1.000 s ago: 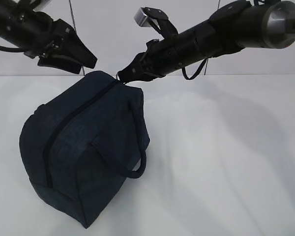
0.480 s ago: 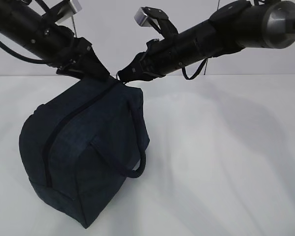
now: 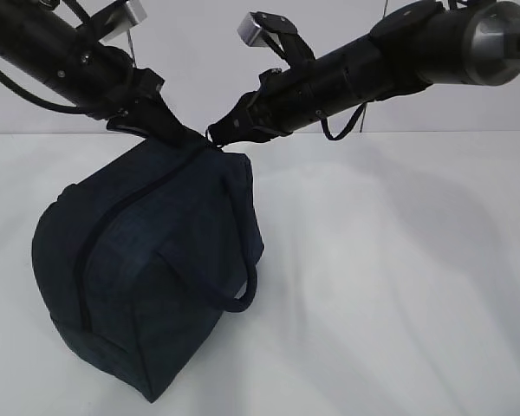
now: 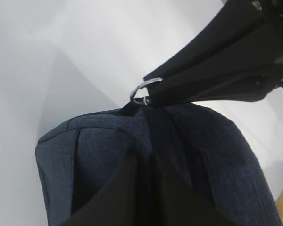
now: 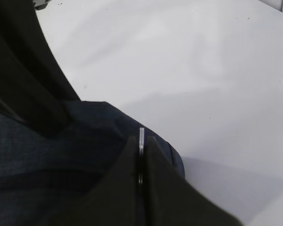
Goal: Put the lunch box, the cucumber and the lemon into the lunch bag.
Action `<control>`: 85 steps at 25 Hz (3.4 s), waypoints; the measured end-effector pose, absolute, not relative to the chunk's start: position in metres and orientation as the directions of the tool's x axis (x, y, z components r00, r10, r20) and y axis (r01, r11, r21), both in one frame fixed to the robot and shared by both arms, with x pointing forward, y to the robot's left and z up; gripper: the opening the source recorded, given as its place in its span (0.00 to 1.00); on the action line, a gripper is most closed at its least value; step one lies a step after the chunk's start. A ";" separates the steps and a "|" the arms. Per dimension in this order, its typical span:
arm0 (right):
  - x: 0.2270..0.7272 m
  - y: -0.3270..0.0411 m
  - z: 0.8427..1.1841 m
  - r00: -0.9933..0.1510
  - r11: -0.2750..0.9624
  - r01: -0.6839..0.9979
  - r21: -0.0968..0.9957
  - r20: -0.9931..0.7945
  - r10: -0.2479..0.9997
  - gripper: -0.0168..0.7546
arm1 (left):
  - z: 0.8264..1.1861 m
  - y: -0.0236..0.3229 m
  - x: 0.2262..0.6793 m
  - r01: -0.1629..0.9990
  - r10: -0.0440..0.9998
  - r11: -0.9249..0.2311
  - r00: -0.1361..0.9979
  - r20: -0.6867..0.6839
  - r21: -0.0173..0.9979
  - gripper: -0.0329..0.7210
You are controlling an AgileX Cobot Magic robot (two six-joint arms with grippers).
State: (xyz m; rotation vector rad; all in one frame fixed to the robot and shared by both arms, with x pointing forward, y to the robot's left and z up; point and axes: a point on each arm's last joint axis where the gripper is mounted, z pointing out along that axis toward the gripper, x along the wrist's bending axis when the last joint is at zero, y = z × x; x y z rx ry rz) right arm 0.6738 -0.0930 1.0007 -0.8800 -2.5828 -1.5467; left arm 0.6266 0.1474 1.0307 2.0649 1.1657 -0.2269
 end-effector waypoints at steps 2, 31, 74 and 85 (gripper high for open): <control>0.674 -0.093 1.001 -0.843 0.356 0.465 0.811 0.281 0.460 0.03 | 1.031 0.145 0.626 0.792 0.663 -0.321 0.579 -0.474 0.519 0.07; 0.685 -0.115 1.005 -0.811 0.297 0.491 0.819 0.304 0.501 0.03 | 1.074 0.140 0.608 0.626 0.561 -0.380 0.741 -0.368 0.681 0.07; 0.676 -0.157 1.080 -0.838 0.296 0.459 0.838 0.298 0.457 0.65 | 1.068 0.135 0.620 0.676 0.609 -0.253 0.667 -0.430 0.692 0.07; 0.665 -0.161 1.097 -0.847 0.338 0.444 0.830 0.265 0.462 0.65 | 1.032 0.132 0.646 0.726 0.672 -0.147 0.572 -0.471 0.672 0.25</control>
